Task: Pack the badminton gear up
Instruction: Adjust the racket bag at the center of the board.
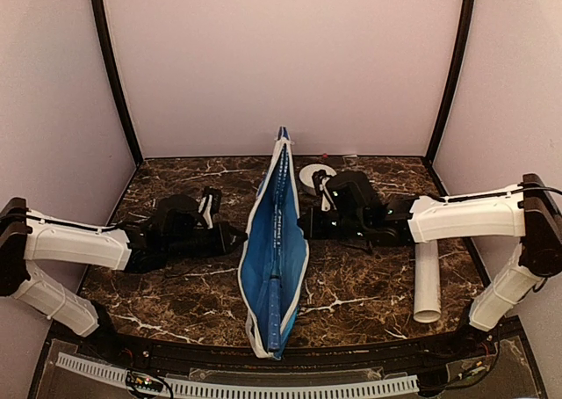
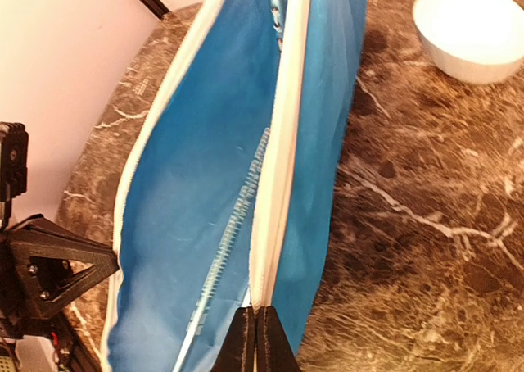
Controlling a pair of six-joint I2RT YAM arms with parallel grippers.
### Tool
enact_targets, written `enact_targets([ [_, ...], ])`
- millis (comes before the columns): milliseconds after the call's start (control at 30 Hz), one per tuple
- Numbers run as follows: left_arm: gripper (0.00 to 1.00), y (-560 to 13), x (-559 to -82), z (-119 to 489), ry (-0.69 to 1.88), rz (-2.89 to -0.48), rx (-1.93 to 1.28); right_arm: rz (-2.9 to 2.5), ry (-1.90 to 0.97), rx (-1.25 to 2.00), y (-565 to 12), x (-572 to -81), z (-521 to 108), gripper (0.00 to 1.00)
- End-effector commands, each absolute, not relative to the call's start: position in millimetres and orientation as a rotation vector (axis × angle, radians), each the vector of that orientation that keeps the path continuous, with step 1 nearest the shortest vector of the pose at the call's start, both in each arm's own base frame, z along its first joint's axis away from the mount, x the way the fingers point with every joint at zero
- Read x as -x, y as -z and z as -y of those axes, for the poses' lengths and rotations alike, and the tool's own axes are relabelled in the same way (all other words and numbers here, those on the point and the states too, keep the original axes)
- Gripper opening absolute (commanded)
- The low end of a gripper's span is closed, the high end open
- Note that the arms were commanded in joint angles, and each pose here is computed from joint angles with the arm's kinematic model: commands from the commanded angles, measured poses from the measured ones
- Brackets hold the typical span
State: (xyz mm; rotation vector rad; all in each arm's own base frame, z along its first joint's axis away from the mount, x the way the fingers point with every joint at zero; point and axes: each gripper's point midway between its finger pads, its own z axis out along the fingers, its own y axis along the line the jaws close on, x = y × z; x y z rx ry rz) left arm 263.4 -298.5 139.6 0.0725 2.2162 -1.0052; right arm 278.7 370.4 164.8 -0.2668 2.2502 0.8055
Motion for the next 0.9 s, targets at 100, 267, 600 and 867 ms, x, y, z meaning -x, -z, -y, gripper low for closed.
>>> enact_targets([
  [100, 0.00, -142, -267, 326, 1.117, -2.175, -0.169, -2.287, -0.798, 0.218, -142, -274, -359, 0.00],
  [267, 0.04, -142, -266, 321, 1.078, -2.185, -0.177, -2.244, -0.831, 0.207, -159, -273, -358, 0.00],
  [600, 0.79, -146, -254, 326, 1.029, -2.210, -0.261, -2.202, -0.858, 0.209, -177, -272, -361, 0.00],
  [867, 0.94, -120, -234, 316, 0.867, -2.342, -0.238, -2.228, -0.860, 0.212, -163, -272, -366, 0.00],
])
